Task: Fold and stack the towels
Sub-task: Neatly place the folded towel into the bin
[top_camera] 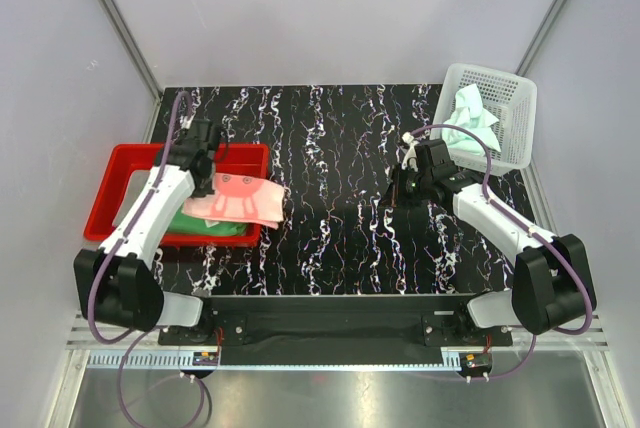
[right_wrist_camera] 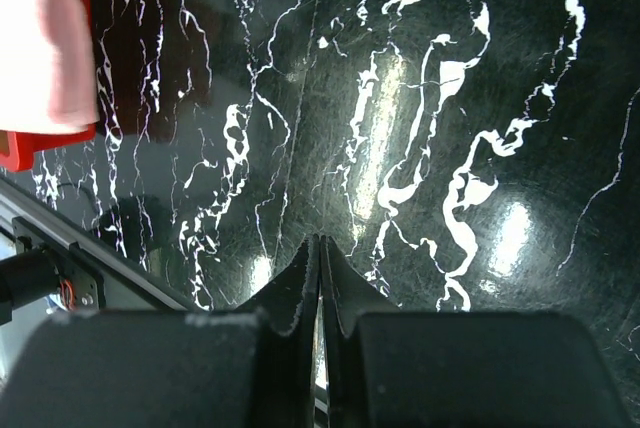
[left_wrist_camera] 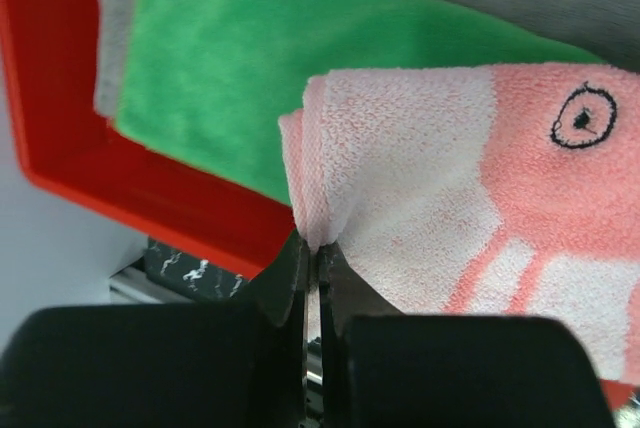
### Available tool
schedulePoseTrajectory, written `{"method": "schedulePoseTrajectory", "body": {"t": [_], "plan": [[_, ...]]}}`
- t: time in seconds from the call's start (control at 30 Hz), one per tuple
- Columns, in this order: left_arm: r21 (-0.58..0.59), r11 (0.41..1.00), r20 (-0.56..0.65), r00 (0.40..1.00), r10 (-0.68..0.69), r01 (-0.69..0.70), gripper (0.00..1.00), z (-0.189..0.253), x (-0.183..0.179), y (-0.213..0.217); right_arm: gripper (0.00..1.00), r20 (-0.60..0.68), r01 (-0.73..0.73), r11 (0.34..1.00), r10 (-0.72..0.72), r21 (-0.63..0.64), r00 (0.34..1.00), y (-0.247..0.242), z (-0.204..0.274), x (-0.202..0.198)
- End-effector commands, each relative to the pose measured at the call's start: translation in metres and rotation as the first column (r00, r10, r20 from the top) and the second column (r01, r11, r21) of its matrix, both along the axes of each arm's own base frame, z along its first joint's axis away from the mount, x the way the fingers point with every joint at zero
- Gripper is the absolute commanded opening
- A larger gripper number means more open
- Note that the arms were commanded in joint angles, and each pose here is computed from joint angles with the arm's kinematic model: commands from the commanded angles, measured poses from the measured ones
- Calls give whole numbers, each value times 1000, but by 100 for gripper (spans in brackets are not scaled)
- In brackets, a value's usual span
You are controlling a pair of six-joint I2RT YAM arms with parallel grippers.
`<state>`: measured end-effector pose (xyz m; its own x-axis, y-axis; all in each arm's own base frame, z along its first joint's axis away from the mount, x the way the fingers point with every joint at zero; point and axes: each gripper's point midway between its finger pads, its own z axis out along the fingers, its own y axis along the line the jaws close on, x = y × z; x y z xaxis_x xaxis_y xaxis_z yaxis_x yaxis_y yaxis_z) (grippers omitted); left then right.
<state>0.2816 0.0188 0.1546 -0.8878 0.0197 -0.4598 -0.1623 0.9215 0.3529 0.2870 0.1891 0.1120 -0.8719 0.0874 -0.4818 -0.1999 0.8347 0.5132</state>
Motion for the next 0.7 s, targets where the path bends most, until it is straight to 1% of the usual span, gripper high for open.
{"method": "schedulePoseTrajectory", "body": {"t": [0.0,0.03,0.13,0.17,0.2,0.23,0.27,0.3,0.33,0.37,0.43,0.47,0.53,0.57,0.6,0.67], "plan": [[89,995,76,996,47,-54,0,16,4,39,6,85,-47,998,43,40,995,7,21,5],[99,991,81,993,82,-89,0,15,4,53,6,85,-51,998,47,42,995,8,22,4],[101,987,98,988,118,-128,0,8,8,68,7,87,-50,998,46,37,995,7,22,4],[110,984,99,987,127,-138,5,6,10,71,7,90,-51,998,47,43,995,7,24,5],[120,983,72,988,133,-141,12,-4,14,75,9,94,-56,997,51,45,994,9,26,5],[153,974,86,984,155,-166,20,-4,21,81,9,92,-57,997,53,50,994,9,27,5],[188,960,78,978,195,-207,47,-6,22,92,11,98,-60,997,55,55,994,10,30,6],[280,926,32,967,253,-252,57,-12,20,108,14,99,-64,996,58,55,993,10,32,5],[319,897,16,948,318,-306,58,-7,15,113,16,104,-69,996,63,51,993,10,33,4],[329,883,53,940,338,-336,58,7,27,117,18,107,-67,997,62,42,992,8,32,4],[327,880,55,936,347,-345,59,15,35,117,23,126,-52,998,49,21,991,2,36,3],[302,880,109,930,350,-366,58,33,45,116,23,137,-26,1000,26,2,990,-2,37,5],[213,916,144,938,316,-341,57,49,53,105,24,143,-1,1000,3,-10,990,-7,42,6],[173,929,166,939,301,-329,57,57,57,100,26,154,9,1000,-7,-12,988,-7,46,8],[70,957,199,944,262,-280,58,69,64,84,28,161,17,1000,-14,-12,987,-8,49,10],[-43,980,246,949,198,-193,58,80,71,62,34,187,71,997,-64,-31,980,-14,59,20]]}}
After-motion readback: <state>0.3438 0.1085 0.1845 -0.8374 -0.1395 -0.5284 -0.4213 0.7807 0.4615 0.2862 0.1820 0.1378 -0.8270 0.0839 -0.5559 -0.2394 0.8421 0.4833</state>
